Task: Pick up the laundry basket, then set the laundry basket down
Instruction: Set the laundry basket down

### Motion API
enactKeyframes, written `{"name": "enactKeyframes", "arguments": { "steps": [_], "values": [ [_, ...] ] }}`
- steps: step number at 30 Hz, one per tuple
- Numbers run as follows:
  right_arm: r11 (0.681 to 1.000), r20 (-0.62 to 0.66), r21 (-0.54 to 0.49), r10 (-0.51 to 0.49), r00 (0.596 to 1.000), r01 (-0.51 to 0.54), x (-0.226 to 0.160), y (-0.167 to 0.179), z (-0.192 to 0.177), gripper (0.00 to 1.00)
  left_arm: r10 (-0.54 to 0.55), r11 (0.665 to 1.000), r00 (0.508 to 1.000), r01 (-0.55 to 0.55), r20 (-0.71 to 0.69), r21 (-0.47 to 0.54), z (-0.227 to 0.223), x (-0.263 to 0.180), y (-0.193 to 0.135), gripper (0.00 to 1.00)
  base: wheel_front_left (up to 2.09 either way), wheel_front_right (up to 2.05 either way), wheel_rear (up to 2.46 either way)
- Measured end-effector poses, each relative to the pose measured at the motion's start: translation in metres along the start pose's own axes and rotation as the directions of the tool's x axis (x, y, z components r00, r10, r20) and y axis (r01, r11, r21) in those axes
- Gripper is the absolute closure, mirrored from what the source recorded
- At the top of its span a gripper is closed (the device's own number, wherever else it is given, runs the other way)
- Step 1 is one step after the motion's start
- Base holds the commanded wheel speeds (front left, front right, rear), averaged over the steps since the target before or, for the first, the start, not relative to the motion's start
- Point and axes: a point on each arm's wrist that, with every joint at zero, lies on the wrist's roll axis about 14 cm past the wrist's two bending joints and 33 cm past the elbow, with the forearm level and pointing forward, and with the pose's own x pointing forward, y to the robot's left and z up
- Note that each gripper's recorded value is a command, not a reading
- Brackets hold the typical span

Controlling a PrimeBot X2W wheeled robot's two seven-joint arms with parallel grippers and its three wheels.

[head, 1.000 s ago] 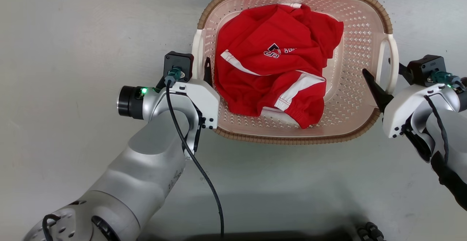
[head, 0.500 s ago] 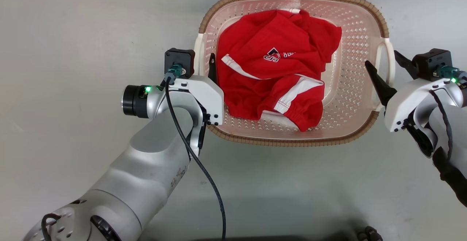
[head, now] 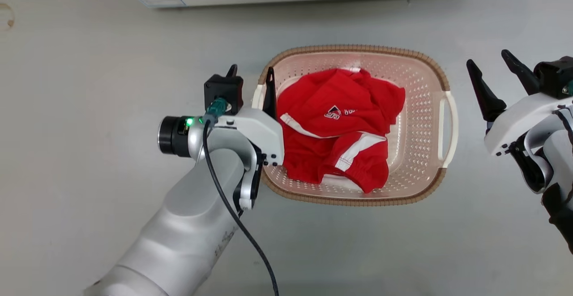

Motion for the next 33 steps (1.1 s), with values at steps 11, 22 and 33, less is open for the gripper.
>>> {"name": "enactKeyframes", "arguments": {
  "steps": [11, 22, 33],
  "values": [
    [0.995, 0.262, -0.079, -0.044, 0.964, 0.066, -0.069, 0.019, 0.091, 0.0, 0.006, 1.0, 0.972, -0.004, 0.235, -0.009, 0.067, -0.082, 0.004, 0.0, 0.0, 0.0, 0.0],
    [0.983, 0.437, -0.157, -0.018, 0.899, 0.096, -0.145, 0.052, 0.13, 0.0, 0.05, 0.998, 0.924, -0.035, 0.378, -0.046, 0.088, -0.164, 0.023, 0.0, 0.0, 0.0, 0.0],
    [0.972, 0.561, -0.183, -0.021, 0.828, 0.148, -0.211, 0.069, 0.133, 0.0, 0.113, 0.992, 0.87, -0.076, 0.479, -0.096, 0.089, -0.22, 0.046, 0.0, 0.0, 0.0, 0.0]
  ]
}}
